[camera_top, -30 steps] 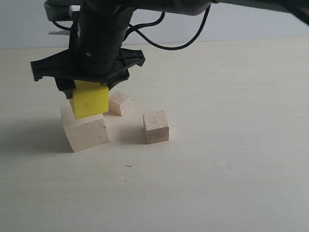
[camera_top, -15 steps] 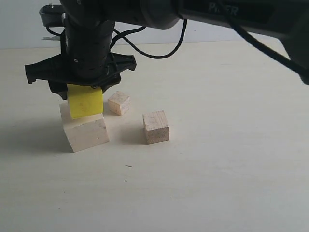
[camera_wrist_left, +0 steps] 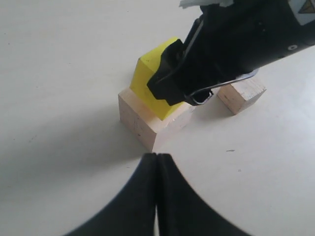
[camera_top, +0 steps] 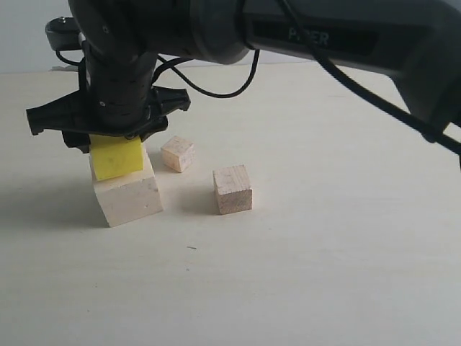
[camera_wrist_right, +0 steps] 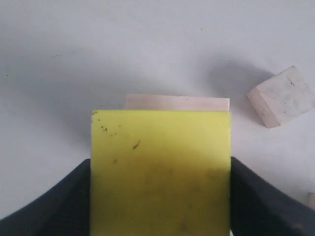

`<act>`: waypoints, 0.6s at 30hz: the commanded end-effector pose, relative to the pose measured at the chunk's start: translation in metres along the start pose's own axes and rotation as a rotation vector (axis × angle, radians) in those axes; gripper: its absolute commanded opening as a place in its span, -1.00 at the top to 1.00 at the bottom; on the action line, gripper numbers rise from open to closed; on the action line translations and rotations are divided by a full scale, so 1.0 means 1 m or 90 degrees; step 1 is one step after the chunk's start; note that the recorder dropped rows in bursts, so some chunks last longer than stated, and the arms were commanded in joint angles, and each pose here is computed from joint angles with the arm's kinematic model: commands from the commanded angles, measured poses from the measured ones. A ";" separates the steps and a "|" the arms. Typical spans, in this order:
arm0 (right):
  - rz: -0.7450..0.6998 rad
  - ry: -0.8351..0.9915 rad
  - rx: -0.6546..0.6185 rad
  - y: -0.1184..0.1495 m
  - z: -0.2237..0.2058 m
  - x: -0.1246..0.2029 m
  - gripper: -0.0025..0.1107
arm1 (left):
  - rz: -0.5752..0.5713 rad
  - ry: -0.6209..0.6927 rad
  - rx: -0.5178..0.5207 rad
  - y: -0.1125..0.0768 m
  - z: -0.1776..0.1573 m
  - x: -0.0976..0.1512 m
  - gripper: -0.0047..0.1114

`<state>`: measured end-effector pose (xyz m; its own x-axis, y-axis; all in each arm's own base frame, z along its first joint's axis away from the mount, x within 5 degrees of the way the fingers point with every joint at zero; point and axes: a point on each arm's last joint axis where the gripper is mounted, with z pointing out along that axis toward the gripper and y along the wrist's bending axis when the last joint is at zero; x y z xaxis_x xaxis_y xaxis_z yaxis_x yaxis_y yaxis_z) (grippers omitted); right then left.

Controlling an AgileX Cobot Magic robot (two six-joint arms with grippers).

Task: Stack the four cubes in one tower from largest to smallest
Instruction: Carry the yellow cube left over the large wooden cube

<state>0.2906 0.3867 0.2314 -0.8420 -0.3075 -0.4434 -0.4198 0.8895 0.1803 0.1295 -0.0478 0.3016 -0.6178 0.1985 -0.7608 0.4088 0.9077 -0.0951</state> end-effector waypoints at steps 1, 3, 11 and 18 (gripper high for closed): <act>-0.016 -0.023 0.013 0.000 -0.003 -0.004 0.96 | -0.004 -0.002 0.006 -0.001 0.001 0.000 0.92; -0.019 -0.024 0.017 -0.001 -0.002 -0.004 0.96 | -0.004 -0.002 0.006 -0.001 0.001 0.000 0.92; -0.014 -0.006 0.015 -0.001 0.008 0.000 0.96 | -0.003 -0.002 0.006 -0.001 0.001 0.000 0.92; -0.008 -0.017 -0.003 0.002 0.011 -0.001 0.74 | -0.003 -0.002 0.006 -0.001 0.001 0.000 0.92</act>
<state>0.2938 0.3888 0.2177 -0.8411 -0.3208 -0.4354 -0.4210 0.8938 0.1548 0.1295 -0.0478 0.3016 -0.6178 0.1985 -0.7608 0.4088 0.9077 -0.0951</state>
